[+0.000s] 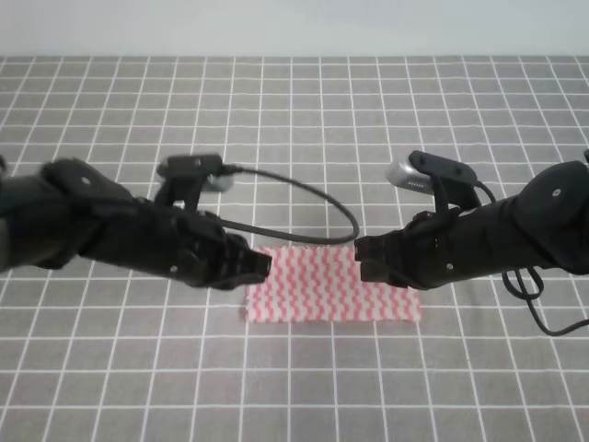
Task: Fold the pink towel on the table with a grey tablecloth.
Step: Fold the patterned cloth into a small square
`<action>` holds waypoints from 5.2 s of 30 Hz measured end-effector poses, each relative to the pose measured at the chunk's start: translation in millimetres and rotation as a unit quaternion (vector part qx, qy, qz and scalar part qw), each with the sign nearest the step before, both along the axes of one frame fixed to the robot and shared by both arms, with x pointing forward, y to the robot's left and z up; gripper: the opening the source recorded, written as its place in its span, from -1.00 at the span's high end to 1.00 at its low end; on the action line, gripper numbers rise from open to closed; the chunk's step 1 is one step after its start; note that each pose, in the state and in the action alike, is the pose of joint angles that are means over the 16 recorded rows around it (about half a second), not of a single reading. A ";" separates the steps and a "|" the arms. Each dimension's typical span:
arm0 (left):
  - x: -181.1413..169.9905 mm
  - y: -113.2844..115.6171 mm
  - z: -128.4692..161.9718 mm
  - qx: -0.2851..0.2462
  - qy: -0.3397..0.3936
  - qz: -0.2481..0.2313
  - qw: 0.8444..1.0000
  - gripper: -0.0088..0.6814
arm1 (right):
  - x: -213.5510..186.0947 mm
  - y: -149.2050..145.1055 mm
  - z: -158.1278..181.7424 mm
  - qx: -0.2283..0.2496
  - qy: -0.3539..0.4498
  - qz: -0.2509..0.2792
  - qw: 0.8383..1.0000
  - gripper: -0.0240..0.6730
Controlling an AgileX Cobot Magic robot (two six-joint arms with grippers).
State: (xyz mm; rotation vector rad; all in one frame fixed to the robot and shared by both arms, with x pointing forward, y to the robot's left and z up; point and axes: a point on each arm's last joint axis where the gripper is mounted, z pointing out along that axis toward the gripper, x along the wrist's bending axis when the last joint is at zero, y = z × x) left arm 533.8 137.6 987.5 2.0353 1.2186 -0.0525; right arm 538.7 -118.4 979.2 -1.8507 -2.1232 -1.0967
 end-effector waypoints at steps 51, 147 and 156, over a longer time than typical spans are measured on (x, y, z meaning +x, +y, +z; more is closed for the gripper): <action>39.7 -16.8 -63.6 0.018 0.083 -0.006 0.996 0.98 | 22.5 -33.9 -12.3 -0.009 0.026 -0.049 0.998 0.46; 36.1 -17.2 -63.0 0.018 0.094 -0.023 0.995 0.98 | 37.9 -41.3 -49.1 -0.022 0.105 -0.054 0.993 0.70; 36.1 -16.9 -63.2 0.021 0.093 -0.025 0.995 0.98 | 36.3 -43.7 -50.3 -0.042 0.112 -0.048 0.992 0.86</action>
